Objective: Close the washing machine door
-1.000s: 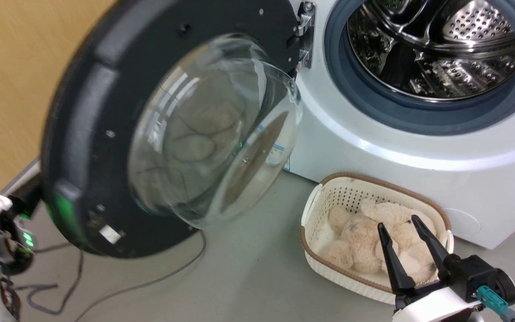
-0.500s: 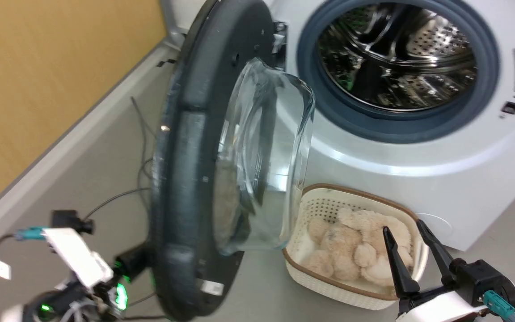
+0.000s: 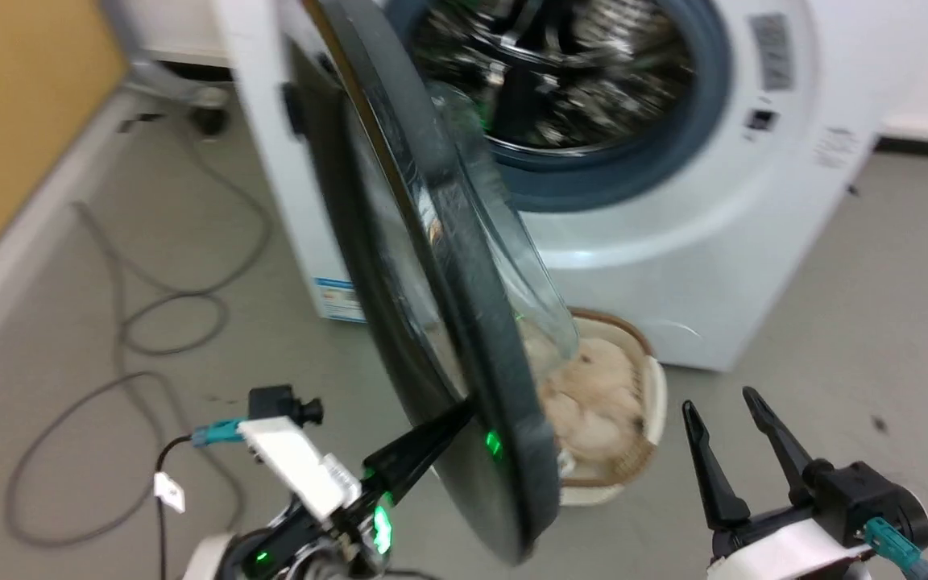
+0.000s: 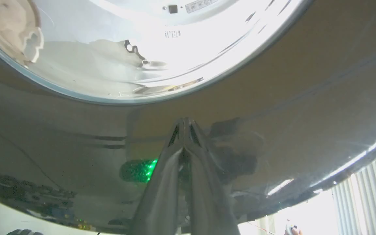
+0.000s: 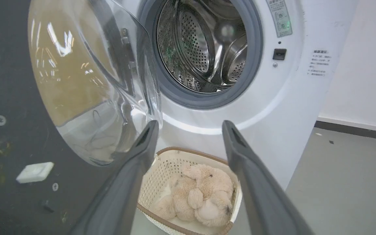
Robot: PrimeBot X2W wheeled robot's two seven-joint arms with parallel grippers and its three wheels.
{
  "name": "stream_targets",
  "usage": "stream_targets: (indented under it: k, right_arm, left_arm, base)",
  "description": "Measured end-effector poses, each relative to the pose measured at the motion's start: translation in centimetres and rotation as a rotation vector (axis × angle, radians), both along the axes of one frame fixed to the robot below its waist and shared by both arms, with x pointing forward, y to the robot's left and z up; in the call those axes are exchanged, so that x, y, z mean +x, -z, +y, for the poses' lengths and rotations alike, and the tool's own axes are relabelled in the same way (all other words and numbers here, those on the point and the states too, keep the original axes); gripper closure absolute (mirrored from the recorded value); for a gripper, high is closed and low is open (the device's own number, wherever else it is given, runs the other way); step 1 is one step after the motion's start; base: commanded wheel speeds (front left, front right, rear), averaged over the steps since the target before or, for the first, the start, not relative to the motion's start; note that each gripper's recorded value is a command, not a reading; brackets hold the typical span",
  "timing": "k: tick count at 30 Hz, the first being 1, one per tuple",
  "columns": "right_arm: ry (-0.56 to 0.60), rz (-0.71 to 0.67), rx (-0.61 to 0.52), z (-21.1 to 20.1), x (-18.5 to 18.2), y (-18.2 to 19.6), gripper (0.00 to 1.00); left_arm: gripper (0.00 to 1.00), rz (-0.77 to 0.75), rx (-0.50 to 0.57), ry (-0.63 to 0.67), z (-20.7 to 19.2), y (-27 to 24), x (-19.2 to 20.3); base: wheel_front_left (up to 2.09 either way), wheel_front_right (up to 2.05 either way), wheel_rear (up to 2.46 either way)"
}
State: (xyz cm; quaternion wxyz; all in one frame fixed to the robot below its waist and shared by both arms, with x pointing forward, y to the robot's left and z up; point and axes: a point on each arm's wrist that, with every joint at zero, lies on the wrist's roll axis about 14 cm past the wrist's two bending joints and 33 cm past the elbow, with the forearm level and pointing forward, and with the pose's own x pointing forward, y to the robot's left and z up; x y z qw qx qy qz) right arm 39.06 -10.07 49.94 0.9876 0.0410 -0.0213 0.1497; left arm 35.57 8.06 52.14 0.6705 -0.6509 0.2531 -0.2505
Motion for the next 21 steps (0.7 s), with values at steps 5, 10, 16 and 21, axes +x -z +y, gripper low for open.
stream_targets:
  k: [5, 10, 16, 21]
  right_arm:
    - [0.094, 0.010, -0.013, -3.2, -0.3, 0.4, 0.00]
    - [0.212, 0.040, -0.025, -7.1, -1.7, 1.3, 0.00]
    - [0.342, 0.084, -0.017, -11.0, -4.0, 2.4, 0.00]
    - [0.397, 0.106, -0.019, -12.5, -5.1, 2.9, 0.00]
  left_arm:
    - [1.00, 0.008, -0.027, 0.045, -4.6, 0.3, 3.1]
    - [1.00, 0.021, -0.034, 0.063, -8.5, 0.9, 6.3]
    - [1.00, 0.016, -0.048, 0.073, -13.3, 0.9, 10.1]
    - [1.00, 0.005, -0.069, 0.050, -15.7, 0.1, 12.6]
  base:
    - [0.00, 0.00, 0.00]
    - [0.00, 0.00, 0.00]
    - [0.00, 0.00, 0.00]
    - [0.00, 0.00, 0.00]
